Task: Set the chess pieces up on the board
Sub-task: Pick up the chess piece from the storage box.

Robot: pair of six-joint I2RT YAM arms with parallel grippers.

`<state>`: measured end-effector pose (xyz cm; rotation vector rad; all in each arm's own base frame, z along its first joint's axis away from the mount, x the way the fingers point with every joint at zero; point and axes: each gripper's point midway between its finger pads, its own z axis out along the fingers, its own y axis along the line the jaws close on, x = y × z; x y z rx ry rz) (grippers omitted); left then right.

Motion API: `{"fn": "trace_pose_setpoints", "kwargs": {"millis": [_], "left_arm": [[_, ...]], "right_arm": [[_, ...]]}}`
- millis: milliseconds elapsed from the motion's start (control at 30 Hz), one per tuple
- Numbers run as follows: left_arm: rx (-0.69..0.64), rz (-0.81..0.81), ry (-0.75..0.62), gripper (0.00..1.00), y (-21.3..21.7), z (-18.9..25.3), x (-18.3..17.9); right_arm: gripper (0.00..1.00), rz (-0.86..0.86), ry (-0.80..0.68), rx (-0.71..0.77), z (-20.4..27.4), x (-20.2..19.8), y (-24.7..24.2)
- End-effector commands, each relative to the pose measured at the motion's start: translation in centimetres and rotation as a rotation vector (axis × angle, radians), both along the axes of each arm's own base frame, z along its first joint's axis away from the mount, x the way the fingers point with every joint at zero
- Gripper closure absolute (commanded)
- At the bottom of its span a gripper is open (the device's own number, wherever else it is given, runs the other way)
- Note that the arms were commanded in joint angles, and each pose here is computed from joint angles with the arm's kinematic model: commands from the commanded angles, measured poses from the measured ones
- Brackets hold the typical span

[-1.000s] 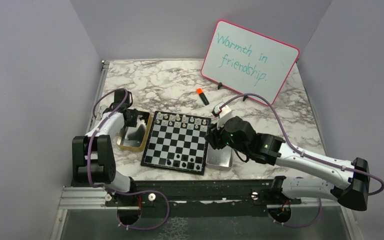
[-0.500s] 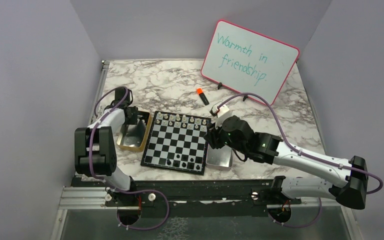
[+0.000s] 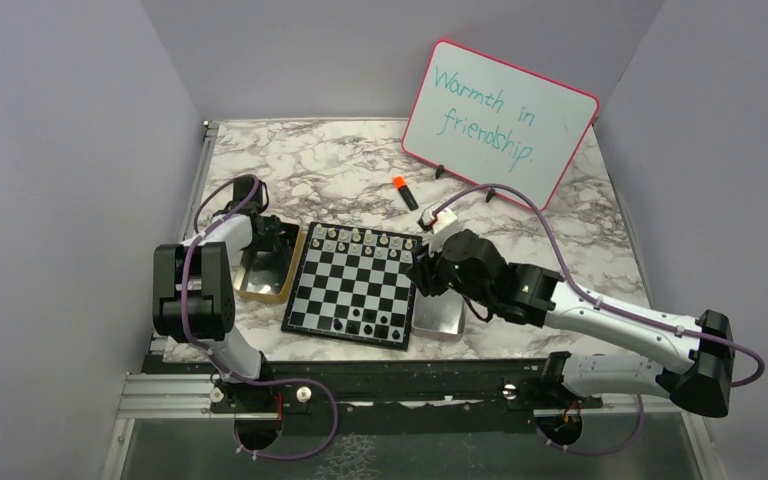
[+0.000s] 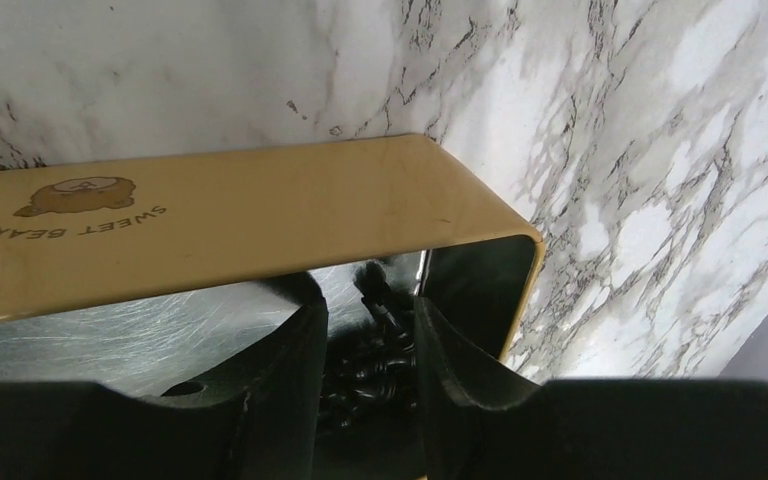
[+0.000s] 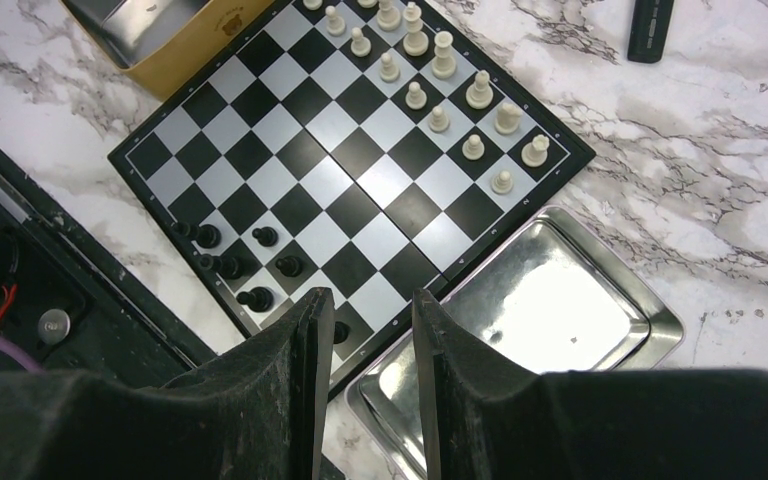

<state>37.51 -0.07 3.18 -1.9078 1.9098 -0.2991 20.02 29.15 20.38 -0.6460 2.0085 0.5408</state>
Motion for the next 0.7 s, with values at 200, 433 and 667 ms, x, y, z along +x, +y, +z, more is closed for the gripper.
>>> {"fn": "trace_pose_setpoints", "kwargs": {"millis": [200,433,667], "left_arm": [[-0.067,0.078,0.016,0.61,-0.3,-0.4,0.6],[-0.068,0.099,0.079,0.64,-0.2,-1.0,-0.1],[-0.101,0.128,0.137,0.77,-0.5,-1.5,-0.8]], "right_arm": [[0.60,-0.010,-0.020,0.016,1.4,0.5,0.6],[0.60,-0.013,-0.022,0.017,1.5,0.5,0.5],[0.60,-0.012,-0.021,0.026,1.6,0.4,0.7]]}}
